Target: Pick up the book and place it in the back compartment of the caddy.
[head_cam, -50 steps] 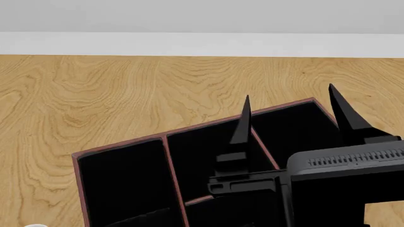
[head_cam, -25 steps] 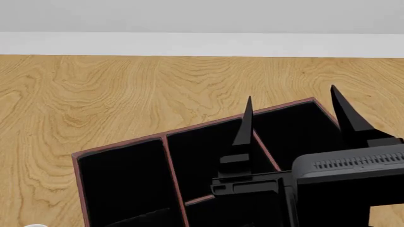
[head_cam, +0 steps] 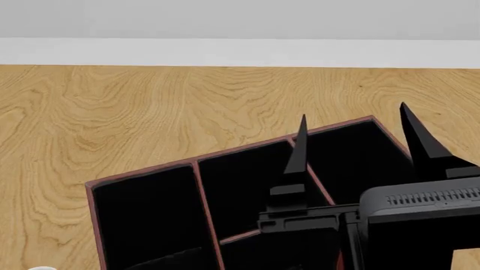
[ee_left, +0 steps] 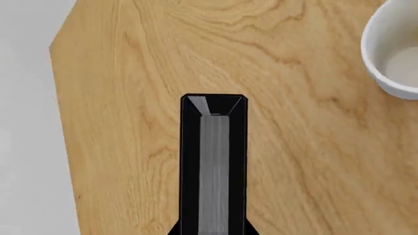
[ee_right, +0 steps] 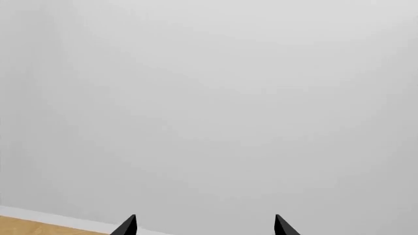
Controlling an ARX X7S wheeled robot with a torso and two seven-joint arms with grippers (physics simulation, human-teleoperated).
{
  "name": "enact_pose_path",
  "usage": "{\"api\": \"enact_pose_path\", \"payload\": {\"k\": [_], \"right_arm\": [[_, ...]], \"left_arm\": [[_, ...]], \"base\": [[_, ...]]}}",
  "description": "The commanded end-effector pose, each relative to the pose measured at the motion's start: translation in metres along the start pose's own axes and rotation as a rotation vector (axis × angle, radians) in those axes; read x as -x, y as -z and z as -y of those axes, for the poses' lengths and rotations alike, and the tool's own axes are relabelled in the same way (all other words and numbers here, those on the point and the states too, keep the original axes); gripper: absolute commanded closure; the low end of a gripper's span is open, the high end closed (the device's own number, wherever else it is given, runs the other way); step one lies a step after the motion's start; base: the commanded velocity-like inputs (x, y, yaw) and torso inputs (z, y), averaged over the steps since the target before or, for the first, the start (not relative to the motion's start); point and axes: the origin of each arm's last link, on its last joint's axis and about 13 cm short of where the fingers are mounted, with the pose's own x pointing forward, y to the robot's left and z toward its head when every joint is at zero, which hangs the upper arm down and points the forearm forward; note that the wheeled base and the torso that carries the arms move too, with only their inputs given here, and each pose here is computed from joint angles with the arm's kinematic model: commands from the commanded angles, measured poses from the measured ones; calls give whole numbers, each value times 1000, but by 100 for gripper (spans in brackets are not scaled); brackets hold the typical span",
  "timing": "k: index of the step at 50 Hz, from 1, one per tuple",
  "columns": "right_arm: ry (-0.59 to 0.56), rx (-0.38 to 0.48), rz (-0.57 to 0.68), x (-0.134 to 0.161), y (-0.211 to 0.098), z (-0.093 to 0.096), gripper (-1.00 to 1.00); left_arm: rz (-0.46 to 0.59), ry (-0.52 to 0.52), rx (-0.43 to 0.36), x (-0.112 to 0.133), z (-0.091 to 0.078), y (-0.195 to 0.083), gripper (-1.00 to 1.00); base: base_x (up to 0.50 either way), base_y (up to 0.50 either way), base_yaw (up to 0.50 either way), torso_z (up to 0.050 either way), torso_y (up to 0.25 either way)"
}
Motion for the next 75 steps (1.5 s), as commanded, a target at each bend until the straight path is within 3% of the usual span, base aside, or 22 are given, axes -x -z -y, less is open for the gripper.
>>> {"api": "enact_pose_path", "payload": {"k": [1,15,24,27,28,39,53,67,75], "right_arm": [[-1,-10,8,-1,1,2,-100],[-5,-18,31,-3,-4,5,-100],[-3,-11,32,-4,-5,7,-100],[-3,-11,32,-5,-5,7,-100],[-3,-11,32,-5,-5,7,-100],[-6,-18,34,-6,-3,9,-100],[5,-33,37,-6,3,13,-100],[11,-50,49,-5,7,18,-100],[20,-50,52,-2,7,20,-100]], "left_arm": [[119,-172,28,40,-33,-30,100],[166,-237,21,62,-55,-55,100],[279,-278,59,74,-66,-87,100],[322,-310,38,78,-69,-100,100],[317,-294,65,80,-70,-104,100],[410,-330,25,99,-80,-140,100],[473,-346,-62,114,-81,-178,100],[562,-314,-88,119,-80,-221,100],[613,-241,-69,116,-75,-235,100]], "base": [[0,0,0,0,0],[0,0,0,0,1],[0,0,0,0,1],[0,0,-1,0,0],[0,0,0,0,0],[0,0,0,0,2],[0,0,0,0,1],[0,0,0,1,1],[0,0,0,0,1]]}}
